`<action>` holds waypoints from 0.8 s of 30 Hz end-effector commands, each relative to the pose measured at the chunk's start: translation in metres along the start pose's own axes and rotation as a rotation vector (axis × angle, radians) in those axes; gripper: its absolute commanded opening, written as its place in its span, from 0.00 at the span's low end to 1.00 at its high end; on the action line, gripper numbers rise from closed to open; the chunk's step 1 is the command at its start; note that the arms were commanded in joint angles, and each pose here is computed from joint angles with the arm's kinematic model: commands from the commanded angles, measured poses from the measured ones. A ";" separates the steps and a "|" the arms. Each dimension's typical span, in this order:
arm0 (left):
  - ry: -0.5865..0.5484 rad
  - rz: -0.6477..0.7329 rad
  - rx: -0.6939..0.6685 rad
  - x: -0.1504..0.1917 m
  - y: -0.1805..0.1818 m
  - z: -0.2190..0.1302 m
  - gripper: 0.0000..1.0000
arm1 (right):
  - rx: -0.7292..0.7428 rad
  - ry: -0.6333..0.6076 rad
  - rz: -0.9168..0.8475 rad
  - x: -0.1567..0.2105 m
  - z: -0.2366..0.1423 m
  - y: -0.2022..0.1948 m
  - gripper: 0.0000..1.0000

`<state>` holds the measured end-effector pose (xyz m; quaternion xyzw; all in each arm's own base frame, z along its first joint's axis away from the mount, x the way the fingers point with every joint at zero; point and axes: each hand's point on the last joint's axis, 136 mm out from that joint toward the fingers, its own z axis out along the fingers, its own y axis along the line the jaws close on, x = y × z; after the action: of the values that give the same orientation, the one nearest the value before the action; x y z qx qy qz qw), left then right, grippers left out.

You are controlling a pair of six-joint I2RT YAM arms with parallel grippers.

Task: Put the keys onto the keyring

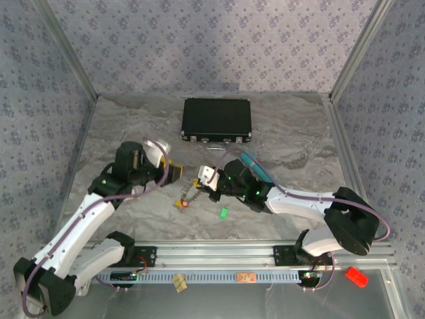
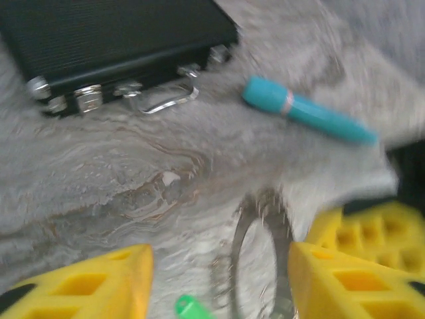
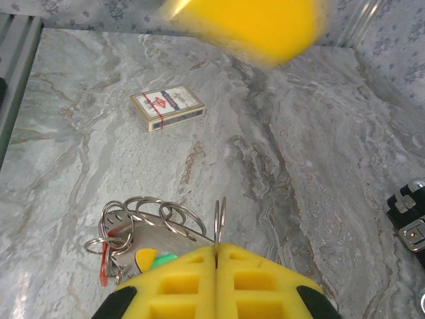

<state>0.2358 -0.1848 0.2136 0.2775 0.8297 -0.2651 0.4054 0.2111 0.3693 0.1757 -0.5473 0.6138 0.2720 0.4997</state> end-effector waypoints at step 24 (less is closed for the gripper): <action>0.012 0.792 0.396 0.049 -0.065 0.028 0.25 | -0.218 0.051 -0.058 -0.029 -0.020 0.016 0.00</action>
<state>0.1837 -0.2355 0.1735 0.6327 0.6093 -0.2472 0.4091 0.1889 0.3635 0.1802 -0.6185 0.6010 0.2986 0.4087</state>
